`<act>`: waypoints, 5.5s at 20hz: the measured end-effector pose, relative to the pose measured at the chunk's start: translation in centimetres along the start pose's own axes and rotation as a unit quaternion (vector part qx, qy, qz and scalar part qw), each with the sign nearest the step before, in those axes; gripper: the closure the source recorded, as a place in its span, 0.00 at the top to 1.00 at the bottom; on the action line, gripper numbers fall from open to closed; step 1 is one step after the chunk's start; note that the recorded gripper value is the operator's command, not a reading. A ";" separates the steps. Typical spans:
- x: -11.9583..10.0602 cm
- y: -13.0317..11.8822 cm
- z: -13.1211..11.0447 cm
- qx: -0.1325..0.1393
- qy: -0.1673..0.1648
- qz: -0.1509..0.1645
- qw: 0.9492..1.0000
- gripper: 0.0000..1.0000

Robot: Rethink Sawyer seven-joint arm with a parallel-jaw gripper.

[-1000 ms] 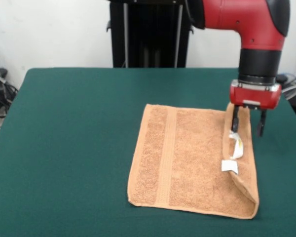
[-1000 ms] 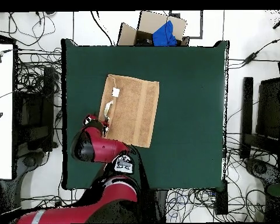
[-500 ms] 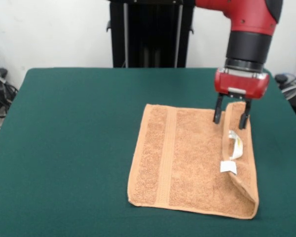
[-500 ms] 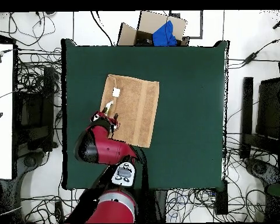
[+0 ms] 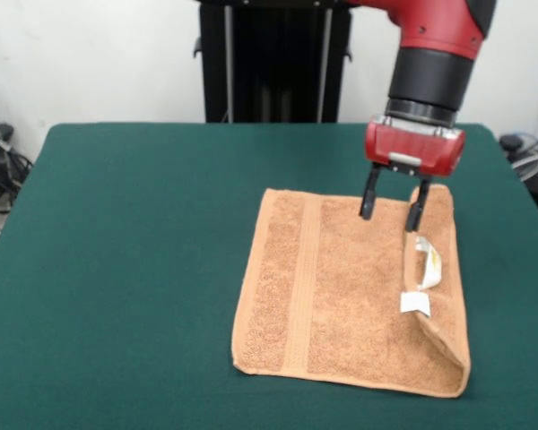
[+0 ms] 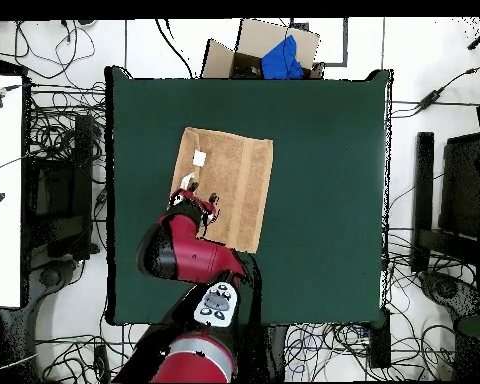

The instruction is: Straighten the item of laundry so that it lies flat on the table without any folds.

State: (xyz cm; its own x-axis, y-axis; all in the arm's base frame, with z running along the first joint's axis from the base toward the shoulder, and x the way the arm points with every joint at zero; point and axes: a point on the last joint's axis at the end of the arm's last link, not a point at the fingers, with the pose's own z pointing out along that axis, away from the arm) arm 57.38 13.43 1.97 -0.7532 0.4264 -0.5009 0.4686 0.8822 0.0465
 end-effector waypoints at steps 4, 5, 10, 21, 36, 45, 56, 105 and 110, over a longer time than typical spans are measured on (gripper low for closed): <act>0.2 -0.2 0.5 0.003 0.002 -0.001 1.000 1.00; 0.3 -0.2 0.5 0.003 0.003 -0.001 1.000 1.00; 0.4 -0.5 1.7 0.007 0.005 -0.001 1.000 1.00; 1.5 -1.3 4.3 0.016 0.015 -0.004 1.000 1.00; 2.0 -1.8 6.9 0.021 0.021 -0.002 1.000 0.00; 1.7 -2.2 7.3 0.021 0.022 0.005 1.000 0.00; 1.7 -1.9 7.9 0.012 0.032 0.022 0.999 0.00; 2.1 2.5 8.4 -0.048 0.065 0.065 0.995 0.00; 1.8 2.5 8.5 -0.057 0.070 0.072 0.993 0.00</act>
State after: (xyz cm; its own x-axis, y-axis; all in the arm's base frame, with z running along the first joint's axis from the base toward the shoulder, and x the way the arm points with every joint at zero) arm 61.10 14.71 -6.20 -0.7426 0.5666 -0.3571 0.5268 0.8234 0.2110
